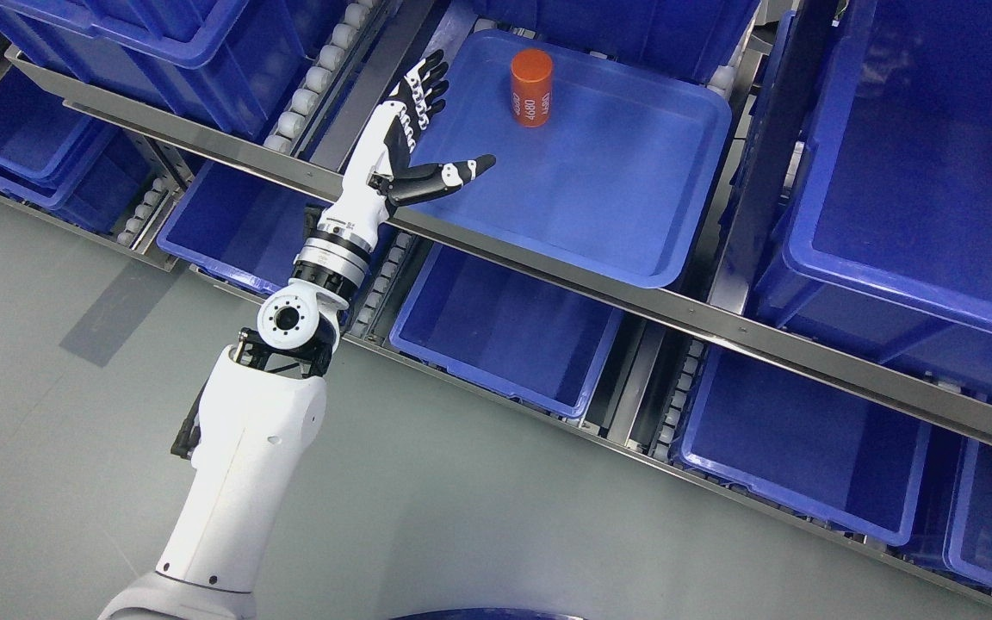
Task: Grab orange capacitor from left shelf to right desk
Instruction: 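Reach the left hand toward the orange capacitor in the blue tray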
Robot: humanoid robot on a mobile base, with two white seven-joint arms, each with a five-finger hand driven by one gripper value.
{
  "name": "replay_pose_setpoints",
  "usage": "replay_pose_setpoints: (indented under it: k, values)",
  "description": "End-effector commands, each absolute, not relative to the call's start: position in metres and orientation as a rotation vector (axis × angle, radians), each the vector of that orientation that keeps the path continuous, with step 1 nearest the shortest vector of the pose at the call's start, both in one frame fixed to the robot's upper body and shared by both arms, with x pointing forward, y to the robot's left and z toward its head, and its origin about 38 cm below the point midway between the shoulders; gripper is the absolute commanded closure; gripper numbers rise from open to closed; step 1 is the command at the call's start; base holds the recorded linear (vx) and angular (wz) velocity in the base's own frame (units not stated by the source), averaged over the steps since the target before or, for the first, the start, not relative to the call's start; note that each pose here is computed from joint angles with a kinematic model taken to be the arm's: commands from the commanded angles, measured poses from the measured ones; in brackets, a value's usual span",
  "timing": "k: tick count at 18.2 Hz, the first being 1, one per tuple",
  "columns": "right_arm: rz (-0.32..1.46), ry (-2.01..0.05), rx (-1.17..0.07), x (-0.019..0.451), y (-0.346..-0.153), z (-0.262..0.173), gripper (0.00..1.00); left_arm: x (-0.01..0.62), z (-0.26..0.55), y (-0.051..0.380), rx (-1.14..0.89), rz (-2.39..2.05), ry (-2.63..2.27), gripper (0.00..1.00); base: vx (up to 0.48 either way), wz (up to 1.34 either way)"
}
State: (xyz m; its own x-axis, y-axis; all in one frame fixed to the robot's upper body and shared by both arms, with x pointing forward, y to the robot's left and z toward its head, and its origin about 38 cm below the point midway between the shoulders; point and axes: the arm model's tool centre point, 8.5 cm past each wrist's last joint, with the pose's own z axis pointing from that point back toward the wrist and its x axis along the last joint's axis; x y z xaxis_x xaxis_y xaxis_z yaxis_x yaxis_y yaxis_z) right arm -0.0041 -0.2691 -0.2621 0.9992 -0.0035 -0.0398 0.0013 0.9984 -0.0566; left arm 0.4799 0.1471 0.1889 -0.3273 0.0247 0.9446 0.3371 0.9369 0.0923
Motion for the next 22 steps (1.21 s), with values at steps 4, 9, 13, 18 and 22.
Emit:
replay_pose_setpoints:
  k: [4, 9, 13, 18, 22]
  values:
    - [-0.014, 0.050, -0.074, -0.018, -0.280, -0.261, 0.00, 0.510, 0.187, 0.154, -0.218, -0.349, -1.826, 0.00, 0.000, 0.00]
    - [-0.015, 0.050, -0.074, -0.018, -0.280, -0.261, 0.00, 0.535, 0.191, 0.145, -0.219, -0.426, -1.774, 0.01, 0.000, 0.00]
    - [-0.014, 0.050, -0.074, -0.018, -0.280, -0.261, 0.00, 0.543, 0.173, 0.138, -0.190, -0.507, -1.697, 0.02, 0.000, 0.00]
    - [-0.015, 0.050, -0.074, -0.018, -0.280, -0.261, 0.00, 0.550, 0.166, 0.135, -0.155, -0.568, -1.650, 0.03, 0.000, 0.00]
    - [-0.015, 0.050, -0.074, -0.018, -0.280, -0.261, 0.00, 0.554, 0.170, 0.128, -0.152, -0.610, -1.643, 0.04, 0.000, 0.00]
